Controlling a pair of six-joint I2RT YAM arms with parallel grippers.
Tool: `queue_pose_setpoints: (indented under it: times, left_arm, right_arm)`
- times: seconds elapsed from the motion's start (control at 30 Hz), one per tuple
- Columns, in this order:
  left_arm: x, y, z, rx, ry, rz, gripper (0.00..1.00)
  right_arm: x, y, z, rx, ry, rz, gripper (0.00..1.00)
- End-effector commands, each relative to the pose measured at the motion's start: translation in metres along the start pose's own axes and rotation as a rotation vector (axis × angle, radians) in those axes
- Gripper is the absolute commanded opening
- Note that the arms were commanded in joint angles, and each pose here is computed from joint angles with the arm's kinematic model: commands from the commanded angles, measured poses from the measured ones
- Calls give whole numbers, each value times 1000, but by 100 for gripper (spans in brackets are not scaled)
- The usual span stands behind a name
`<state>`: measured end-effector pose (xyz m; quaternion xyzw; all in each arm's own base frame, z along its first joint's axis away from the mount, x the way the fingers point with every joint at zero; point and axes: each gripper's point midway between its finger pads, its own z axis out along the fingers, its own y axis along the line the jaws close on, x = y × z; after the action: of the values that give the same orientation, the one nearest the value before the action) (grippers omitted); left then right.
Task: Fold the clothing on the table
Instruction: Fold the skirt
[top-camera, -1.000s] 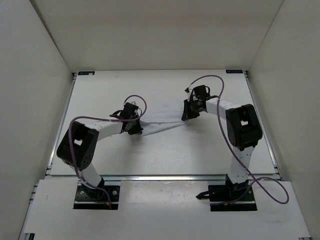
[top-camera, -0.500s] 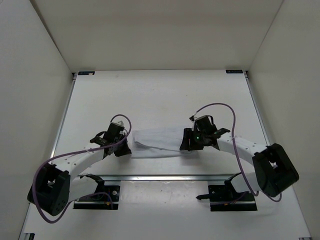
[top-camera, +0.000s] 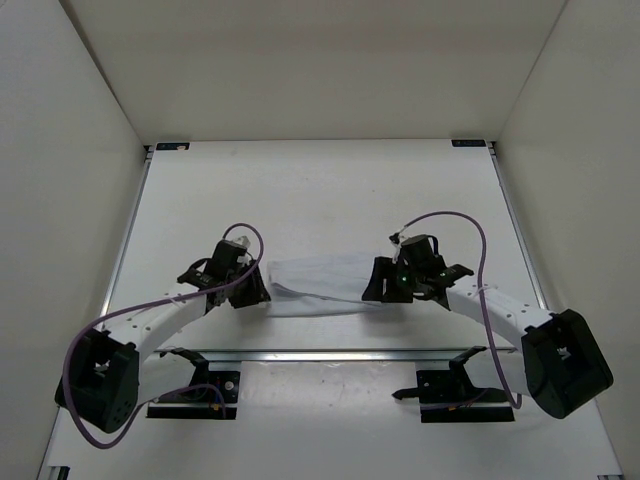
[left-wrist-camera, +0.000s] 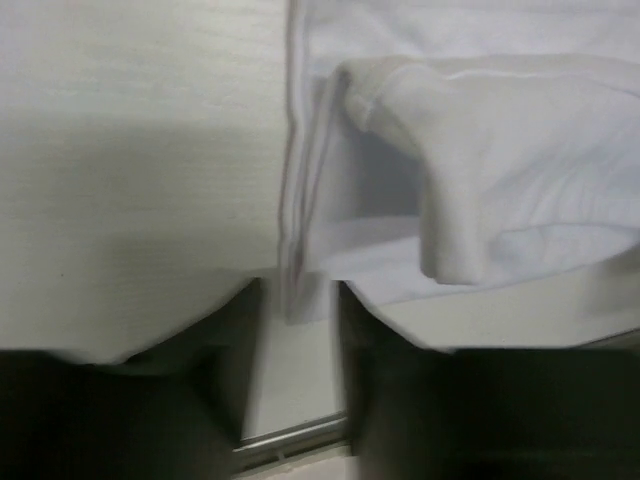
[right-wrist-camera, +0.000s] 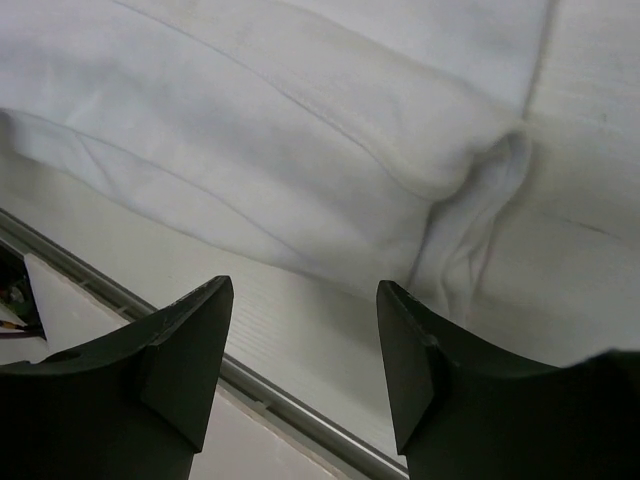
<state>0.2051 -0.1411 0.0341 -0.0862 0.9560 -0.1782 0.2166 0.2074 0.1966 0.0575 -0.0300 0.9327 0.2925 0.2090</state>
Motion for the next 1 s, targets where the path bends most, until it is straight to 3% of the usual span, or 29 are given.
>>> queue_pose_setpoints:
  times: [0.0, 0.1, 0.2, 0.63, 0.97]
  left_arm:
    - [-44, -39, -18, 145, -93, 22, 56]
    - [-63, -52, -25, 181, -105, 21, 76]
    - [-74, -66, -30, 233, -108, 8, 82]
    - [-38, -68, -15, 273, 19, -125, 66]
    - [-24, -72, -5, 300, 43, -187, 51]
  right_arm:
    - [7, -11, -3, 17, 2, 28, 57]
    - [9, -17, -2, 17, -12, 35, 57]
    - [5, -22, -3, 8, -35, 53, 57]
    - [-13, -27, -4, -15, -87, 73, 59]
    - [-8, -31, -1, -18, -63, 90, 56]
